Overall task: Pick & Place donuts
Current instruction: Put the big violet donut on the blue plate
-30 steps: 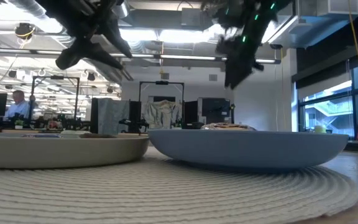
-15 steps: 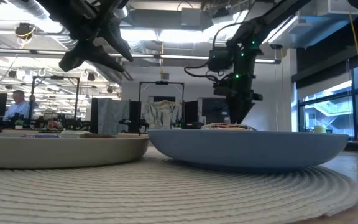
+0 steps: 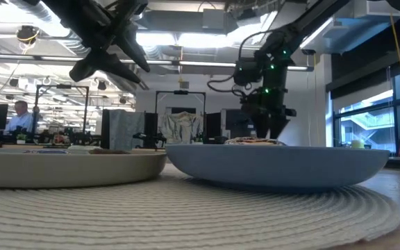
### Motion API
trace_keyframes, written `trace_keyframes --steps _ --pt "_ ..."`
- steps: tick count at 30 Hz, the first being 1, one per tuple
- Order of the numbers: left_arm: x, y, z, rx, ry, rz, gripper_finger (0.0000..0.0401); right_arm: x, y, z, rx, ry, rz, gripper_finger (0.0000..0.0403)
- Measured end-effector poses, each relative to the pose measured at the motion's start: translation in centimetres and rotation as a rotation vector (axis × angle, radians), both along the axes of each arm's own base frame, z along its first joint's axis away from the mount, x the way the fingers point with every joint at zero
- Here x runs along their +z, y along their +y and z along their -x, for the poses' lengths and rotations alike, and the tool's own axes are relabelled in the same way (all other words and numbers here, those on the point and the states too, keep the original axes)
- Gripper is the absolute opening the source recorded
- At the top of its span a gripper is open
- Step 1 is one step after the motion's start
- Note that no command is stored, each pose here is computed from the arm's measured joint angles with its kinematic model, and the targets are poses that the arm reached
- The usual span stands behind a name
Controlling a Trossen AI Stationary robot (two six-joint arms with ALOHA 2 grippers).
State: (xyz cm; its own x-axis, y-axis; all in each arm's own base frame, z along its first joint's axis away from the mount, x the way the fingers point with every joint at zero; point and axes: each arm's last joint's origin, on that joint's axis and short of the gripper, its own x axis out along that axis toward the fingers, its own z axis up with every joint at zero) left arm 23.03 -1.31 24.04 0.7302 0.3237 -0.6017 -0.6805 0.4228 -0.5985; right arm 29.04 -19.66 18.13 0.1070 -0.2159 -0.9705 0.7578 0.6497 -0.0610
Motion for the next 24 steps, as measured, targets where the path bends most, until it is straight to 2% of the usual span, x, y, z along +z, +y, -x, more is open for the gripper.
trace_keyframes --steps 5,12,18,24 --pt "0.0 0.2 0.0 0.017 0.000 -0.012 0.0129 -2.0 0.1 1.1 -0.015 0.014 -0.030 0.0248" --pt "0.0 0.3 0.0 0.048 -0.003 -0.039 0.0128 -3.1 0.2 1.5 -0.017 -0.006 -0.017 0.0238" --pt "0.0 0.3 0.0 0.048 -0.003 -0.039 0.0128 -3.4 0.2 1.4 -0.006 -0.026 -0.007 0.0180" --pt "0.0 0.3 0.0 0.042 -0.003 -0.033 0.0129 -3.4 0.2 1.4 0.067 -0.022 -0.006 0.0106"
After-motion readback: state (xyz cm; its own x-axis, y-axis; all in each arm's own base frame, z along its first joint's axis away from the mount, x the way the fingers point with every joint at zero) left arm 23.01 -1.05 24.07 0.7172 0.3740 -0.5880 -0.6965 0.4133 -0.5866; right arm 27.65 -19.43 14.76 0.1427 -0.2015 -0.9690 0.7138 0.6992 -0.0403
